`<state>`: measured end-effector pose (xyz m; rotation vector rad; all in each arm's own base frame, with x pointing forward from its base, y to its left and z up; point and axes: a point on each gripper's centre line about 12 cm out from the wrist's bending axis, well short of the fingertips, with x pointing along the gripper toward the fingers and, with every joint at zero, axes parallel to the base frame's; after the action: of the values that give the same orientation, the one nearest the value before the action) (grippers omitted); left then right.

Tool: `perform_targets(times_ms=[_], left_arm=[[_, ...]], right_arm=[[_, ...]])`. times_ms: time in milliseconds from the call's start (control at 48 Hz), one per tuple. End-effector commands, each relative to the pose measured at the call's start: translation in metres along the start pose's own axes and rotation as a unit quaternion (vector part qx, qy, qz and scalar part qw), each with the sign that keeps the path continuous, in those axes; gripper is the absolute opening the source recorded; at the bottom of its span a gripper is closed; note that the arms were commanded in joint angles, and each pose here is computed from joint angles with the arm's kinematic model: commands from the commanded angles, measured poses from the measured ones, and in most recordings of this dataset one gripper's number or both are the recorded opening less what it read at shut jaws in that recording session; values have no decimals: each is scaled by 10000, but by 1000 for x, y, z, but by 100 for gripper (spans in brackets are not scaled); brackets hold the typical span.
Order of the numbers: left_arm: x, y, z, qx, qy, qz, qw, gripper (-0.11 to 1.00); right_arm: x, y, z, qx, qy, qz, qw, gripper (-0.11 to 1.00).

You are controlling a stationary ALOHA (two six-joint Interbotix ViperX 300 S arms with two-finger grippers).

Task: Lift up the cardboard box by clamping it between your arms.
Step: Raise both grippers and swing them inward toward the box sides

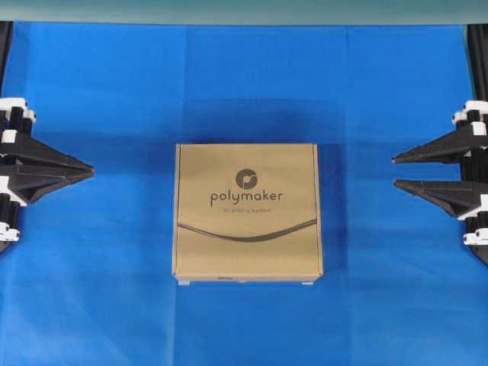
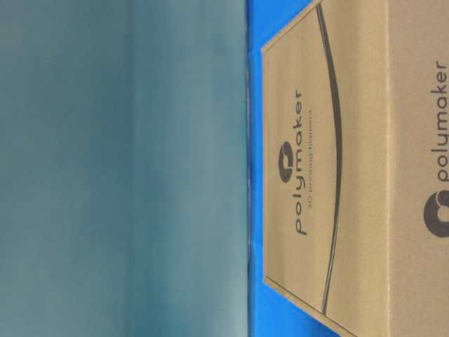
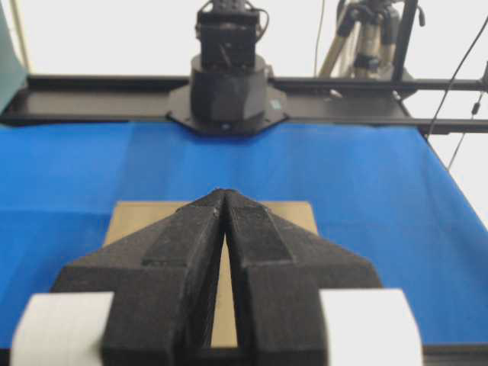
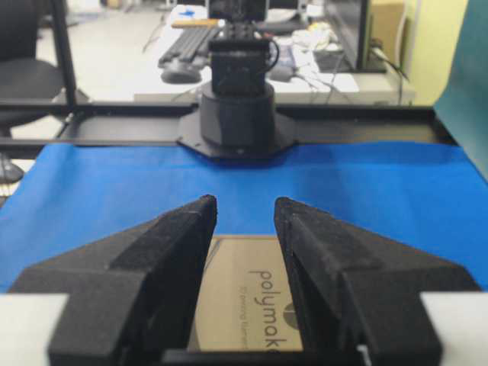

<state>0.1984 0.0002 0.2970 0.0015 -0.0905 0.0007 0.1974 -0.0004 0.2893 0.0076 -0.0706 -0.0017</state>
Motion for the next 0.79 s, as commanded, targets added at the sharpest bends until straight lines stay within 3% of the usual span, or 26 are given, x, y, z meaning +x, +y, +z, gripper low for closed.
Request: perform_targets(times_ms=[0, 62, 146, 250, 333, 521, 771], left_arm=[[8, 0, 2, -33, 123, -7, 9999, 5], [11, 1, 2, -78, 276, 7, 9996, 7], [14, 0, 1, -71, 476, 3, 9988, -1], [17, 1, -3, -62, 873, 21, 9962, -1], [17, 1, -12, -54, 1429, 35, 9897, -1], [15, 2, -28, 14, 2437, 44, 9698, -1], [12, 2, -36, 7, 2851, 56, 9585, -1]], right_arm=[[5, -2, 7, 19, -46, -47, 10000, 14], [6, -3, 2, 214, 244, -98, 9994, 8], [8, -3, -5, 356, 793, -117, 9961, -1], [9, -2, -11, 379, 1486, -116, 9881, -2], [11, -2, -14, 377, 1984, -118, 9793, -2], [17, -2, -26, 294, 3147, -116, 9487, -2], [22, -7, -47, 202, 4153, -202, 9092, -1]])
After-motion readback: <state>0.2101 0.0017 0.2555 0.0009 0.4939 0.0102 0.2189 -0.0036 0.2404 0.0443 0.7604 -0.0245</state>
